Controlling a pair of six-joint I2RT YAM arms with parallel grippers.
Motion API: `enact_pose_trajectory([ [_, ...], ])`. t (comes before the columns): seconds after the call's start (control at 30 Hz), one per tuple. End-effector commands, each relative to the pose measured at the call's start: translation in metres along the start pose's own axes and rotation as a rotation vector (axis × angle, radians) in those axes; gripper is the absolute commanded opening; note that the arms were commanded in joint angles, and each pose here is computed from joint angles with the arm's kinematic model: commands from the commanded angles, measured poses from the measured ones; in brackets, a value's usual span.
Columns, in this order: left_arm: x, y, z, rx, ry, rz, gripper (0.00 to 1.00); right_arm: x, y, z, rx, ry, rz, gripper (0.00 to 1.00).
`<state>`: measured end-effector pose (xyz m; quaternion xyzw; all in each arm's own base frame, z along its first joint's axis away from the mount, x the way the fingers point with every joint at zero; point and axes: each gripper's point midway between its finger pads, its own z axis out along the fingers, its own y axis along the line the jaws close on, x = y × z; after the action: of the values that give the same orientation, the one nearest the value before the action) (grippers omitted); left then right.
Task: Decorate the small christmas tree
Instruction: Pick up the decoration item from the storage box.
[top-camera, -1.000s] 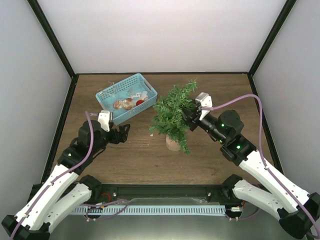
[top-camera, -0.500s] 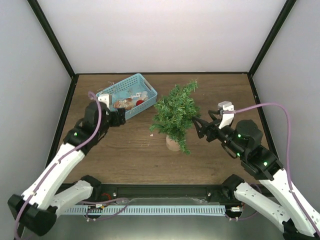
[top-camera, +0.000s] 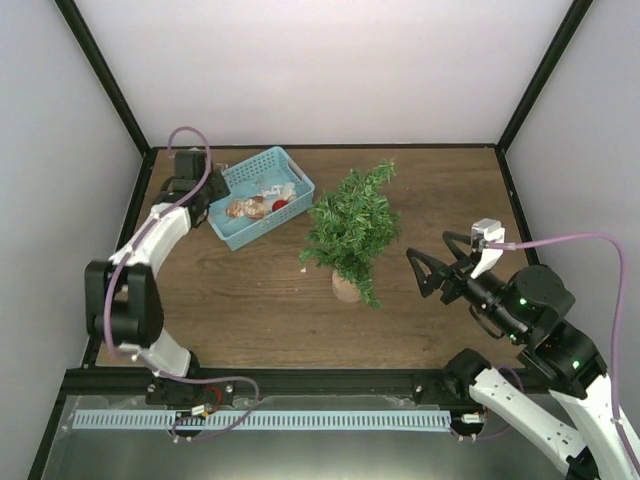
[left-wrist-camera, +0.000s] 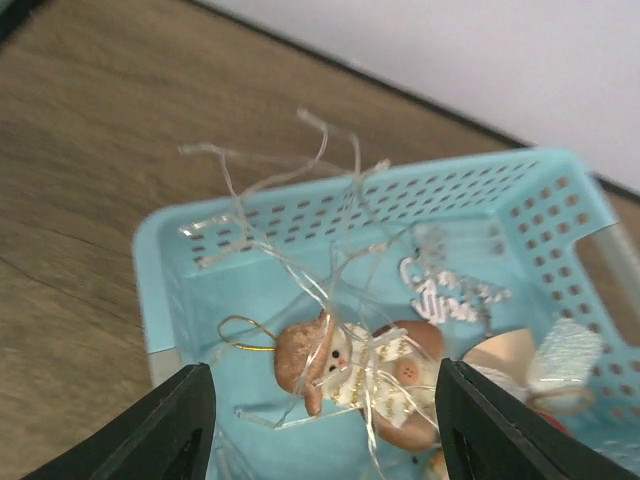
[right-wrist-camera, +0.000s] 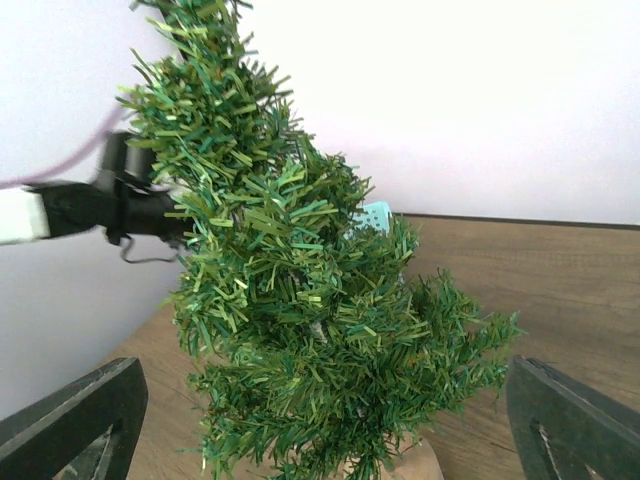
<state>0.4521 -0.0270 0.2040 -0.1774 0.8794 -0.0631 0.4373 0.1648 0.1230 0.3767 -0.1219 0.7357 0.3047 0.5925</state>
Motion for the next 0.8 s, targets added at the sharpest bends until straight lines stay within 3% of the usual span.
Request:
enact_pose_trajectory([
  [0.0, 0.006, -0.015, 0.051, 0.096, 0.038, -0.055, 0.61, -0.019, 0.001, -0.02, 0.005, -0.068, -0.007, 1.0],
  [0.23, 0.023, -0.006, 0.107, 0.06, 0.11, -0.058, 0.53, -0.021, 0.003, -0.024, -0.009, -0.088, -0.014, 1.0],
  [0.57, 0.038, -0.002, 0.128, 0.081, 0.134, -0.055, 0.52, -0.019, 0.003, -0.019, -0.004, -0.07, -0.012, 1.0],
  [0.77, 0.045, 0.001, 0.133, 0.074, 0.143, -0.051, 0.42, -0.026, 0.005, -0.019, -0.005, -0.078, -0.004, 1.0],
])
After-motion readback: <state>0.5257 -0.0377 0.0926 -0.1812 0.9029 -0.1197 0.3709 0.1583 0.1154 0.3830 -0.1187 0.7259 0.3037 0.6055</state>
